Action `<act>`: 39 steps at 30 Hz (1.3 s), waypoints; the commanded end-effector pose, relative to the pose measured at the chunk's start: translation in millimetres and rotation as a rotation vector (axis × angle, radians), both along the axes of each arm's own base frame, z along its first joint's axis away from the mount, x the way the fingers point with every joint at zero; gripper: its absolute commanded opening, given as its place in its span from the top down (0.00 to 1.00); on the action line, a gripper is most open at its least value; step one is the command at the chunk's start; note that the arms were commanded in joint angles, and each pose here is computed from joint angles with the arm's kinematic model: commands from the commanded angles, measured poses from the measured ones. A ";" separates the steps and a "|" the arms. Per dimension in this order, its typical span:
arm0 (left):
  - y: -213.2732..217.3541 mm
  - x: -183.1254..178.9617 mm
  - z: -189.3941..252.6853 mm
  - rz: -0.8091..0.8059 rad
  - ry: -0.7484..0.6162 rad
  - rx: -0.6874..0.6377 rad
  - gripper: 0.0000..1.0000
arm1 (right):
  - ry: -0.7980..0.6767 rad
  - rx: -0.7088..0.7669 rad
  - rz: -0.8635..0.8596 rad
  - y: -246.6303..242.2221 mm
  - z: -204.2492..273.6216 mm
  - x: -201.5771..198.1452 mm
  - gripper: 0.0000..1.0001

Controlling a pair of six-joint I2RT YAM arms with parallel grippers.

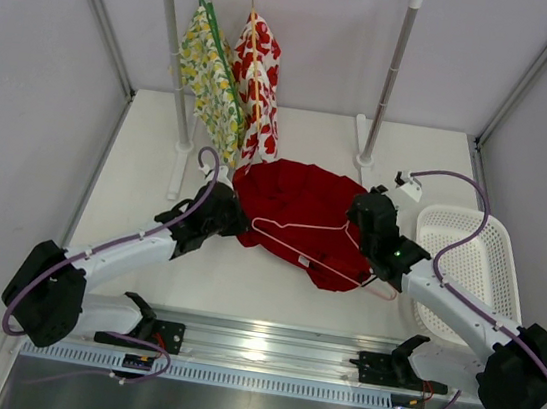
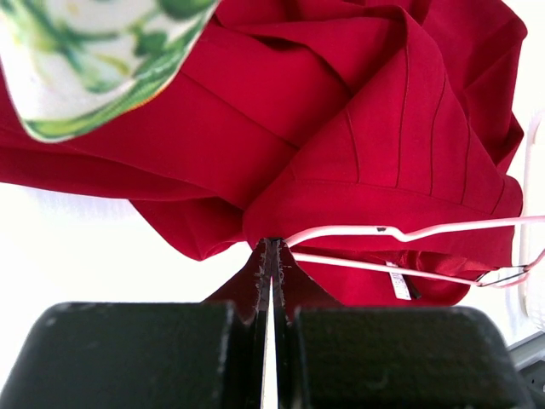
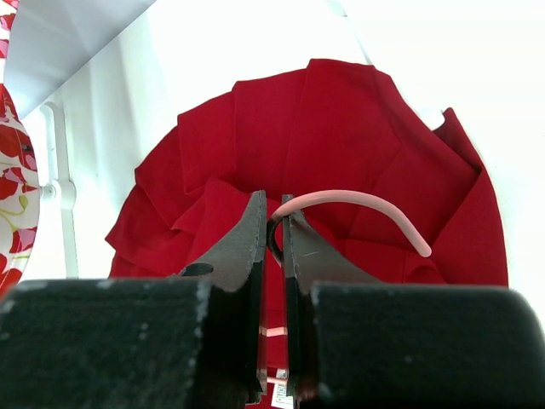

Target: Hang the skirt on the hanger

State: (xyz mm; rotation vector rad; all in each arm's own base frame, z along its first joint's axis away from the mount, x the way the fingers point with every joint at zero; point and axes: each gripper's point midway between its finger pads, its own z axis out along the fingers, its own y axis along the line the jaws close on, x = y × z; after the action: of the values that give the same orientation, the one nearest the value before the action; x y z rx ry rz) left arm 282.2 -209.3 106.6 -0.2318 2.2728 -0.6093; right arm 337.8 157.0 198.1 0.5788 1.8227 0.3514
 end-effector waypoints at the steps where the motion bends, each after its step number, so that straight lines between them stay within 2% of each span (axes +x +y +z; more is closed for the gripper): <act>1: -5.3 18.2 24.9 0.026 -0.068 -0.037 1.00 | -0.008 -0.007 -0.009 -0.5 -2.1 0.2 1.00; 13: -10.4 20.6 24.4 -0.005 -0.073 -0.029 1.00 | -0.015 -0.003 0.004 6.8 -1.6 7.0 1.00; 30: -45.3 14.8 17.0 -0.186 -0.076 0.008 1.00 | -0.018 0.001 0.020 11.6 1.0 12.2 1.00; 39: -63.4 11.5 27.0 -0.272 -0.104 0.020 1.00 | -0.031 0.082 0.028 8.4 8.6 15.2 1.00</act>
State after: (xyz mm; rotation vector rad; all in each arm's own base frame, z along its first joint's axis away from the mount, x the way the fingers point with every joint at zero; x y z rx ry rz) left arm 284.1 -254.4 105.6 0.0522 2.3094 -0.6562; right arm 346.9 163.5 186.3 0.5544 1.8555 0.3709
